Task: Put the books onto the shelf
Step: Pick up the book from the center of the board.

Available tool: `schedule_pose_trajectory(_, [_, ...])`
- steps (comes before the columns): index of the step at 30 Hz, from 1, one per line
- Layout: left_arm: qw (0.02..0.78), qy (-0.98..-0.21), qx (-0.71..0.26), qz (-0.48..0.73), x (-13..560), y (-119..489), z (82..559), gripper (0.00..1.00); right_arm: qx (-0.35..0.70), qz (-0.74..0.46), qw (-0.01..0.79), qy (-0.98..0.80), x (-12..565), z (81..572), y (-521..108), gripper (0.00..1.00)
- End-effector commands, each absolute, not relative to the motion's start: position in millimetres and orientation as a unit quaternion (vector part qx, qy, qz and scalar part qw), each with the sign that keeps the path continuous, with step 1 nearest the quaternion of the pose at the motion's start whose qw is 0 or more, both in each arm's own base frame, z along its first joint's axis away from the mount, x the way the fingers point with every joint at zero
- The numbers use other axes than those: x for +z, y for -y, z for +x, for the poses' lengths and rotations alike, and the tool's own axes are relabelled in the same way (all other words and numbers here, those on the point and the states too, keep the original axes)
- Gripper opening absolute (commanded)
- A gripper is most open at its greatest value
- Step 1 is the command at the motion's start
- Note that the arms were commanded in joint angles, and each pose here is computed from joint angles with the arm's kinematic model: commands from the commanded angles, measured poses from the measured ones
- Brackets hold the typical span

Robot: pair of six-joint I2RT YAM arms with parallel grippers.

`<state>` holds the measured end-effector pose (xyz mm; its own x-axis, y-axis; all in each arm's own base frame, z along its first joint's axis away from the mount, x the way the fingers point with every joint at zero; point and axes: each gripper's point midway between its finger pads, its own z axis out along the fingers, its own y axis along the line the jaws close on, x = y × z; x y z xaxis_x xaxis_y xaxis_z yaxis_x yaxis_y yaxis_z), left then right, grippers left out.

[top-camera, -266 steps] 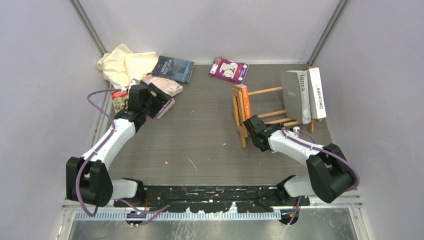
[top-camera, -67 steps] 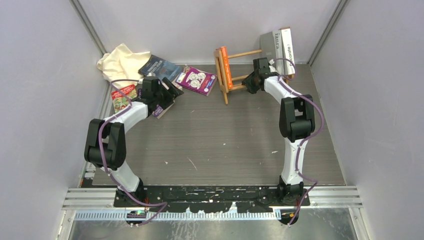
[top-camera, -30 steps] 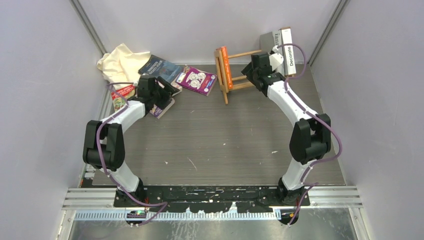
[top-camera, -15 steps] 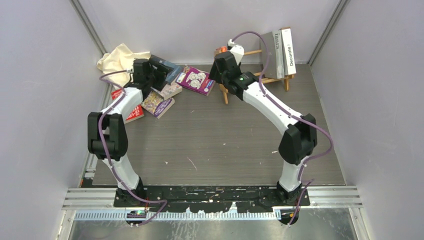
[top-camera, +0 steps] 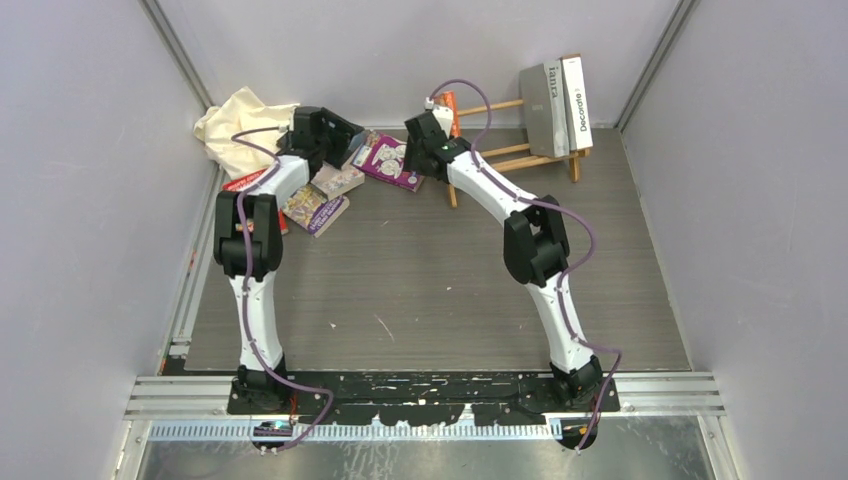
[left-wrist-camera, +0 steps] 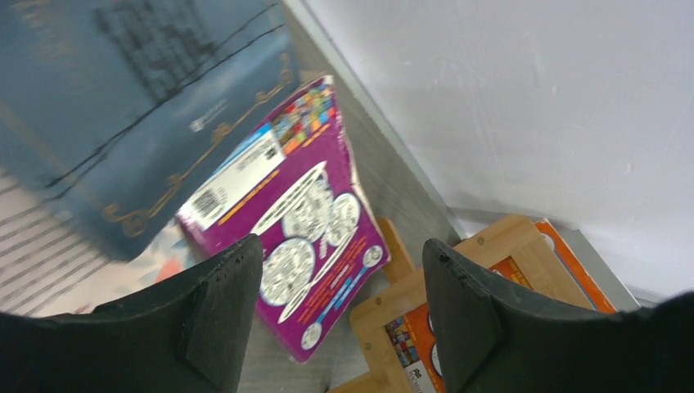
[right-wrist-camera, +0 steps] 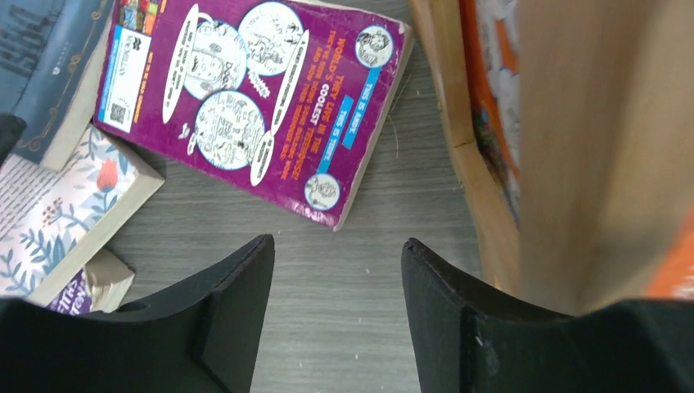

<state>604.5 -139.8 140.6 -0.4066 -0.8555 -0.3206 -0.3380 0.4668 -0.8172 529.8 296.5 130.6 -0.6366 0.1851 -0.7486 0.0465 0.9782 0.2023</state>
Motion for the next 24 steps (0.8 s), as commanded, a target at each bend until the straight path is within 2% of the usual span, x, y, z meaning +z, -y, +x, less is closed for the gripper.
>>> schedule_pose_trajectory(1, [0.421,-0.750,-0.370,-0.352,170.9,161.4,633.8,0.71,0.112,0.096,0.439,-0.886,158.2,557.7,-290.1,0.64])
schedule_pose_trajectory(6, [0.423,-0.750,-0.382,-0.335,170.8,177.8,655.0,0.70,0.117,0.116,0.432,-0.887,139.8,575.8,-288.2,0.64])
schedule_pose_trajectory(14, [0.406,-0.764,-0.377,-0.332,146.5,187.2,656.1,0.70,0.105,0.134,0.426,-0.889,120.8,583.7,-282.0,0.64])
schedule_pose_trajectory(20, [0.403,-0.768,-0.375,-0.329,143.1,192.5,650.5,0.70,0.081,0.086,0.465,-0.877,149.4,571.3,-295.8,0.64])
schedule_pose_trajectory(24, [0.404,-0.769,-0.375,-0.324,144.3,198.0,647.4,0.70,0.078,0.093,0.457,-0.881,143.0,568.0,-295.3,0.64])
